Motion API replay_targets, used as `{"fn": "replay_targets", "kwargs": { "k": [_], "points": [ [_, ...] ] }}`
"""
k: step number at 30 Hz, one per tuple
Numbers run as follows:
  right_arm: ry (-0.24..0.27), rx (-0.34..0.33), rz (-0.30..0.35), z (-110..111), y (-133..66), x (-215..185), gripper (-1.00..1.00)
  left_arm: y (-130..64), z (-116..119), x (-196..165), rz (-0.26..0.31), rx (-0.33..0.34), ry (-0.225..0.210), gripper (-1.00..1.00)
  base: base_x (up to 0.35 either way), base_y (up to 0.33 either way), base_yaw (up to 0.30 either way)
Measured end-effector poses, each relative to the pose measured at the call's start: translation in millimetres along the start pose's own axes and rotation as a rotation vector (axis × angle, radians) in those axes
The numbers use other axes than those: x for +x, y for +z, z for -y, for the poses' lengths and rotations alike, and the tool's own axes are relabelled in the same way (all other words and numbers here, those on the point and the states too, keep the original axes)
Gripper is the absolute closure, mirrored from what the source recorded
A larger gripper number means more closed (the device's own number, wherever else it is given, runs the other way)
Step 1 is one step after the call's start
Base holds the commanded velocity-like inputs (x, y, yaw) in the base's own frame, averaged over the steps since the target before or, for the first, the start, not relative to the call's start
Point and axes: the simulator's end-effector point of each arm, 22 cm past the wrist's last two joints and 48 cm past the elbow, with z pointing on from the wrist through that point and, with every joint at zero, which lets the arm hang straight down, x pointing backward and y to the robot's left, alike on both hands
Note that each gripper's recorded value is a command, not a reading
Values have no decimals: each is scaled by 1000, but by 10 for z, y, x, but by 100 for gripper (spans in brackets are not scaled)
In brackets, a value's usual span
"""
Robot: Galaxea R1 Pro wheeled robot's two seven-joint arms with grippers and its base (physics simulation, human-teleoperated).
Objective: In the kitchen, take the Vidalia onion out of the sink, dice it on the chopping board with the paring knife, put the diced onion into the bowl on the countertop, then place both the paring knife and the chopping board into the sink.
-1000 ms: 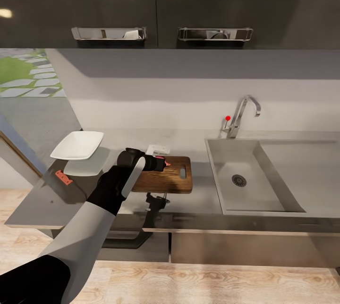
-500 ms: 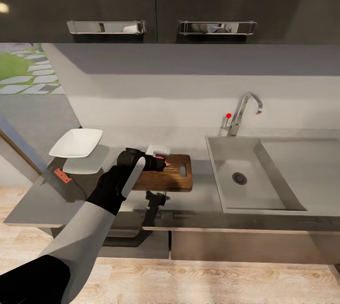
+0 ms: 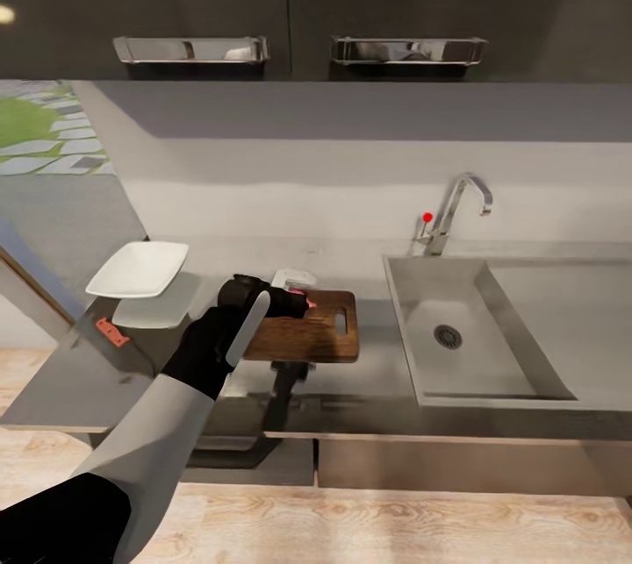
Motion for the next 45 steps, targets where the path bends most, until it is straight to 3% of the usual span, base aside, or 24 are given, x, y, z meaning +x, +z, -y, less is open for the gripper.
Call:
{"fn": "replay_targets", "kwargs": {
  "k": [22,45],
  "points": [
    [-2,3,-13,11,-13,39,-100,71,-13,56,-12,2,-4,100,20,0,0],
    [-6,4,-36,21,-38,111,-100,175,-27,131,-27,7,-10,100,-67,0,0]
  ]
}}
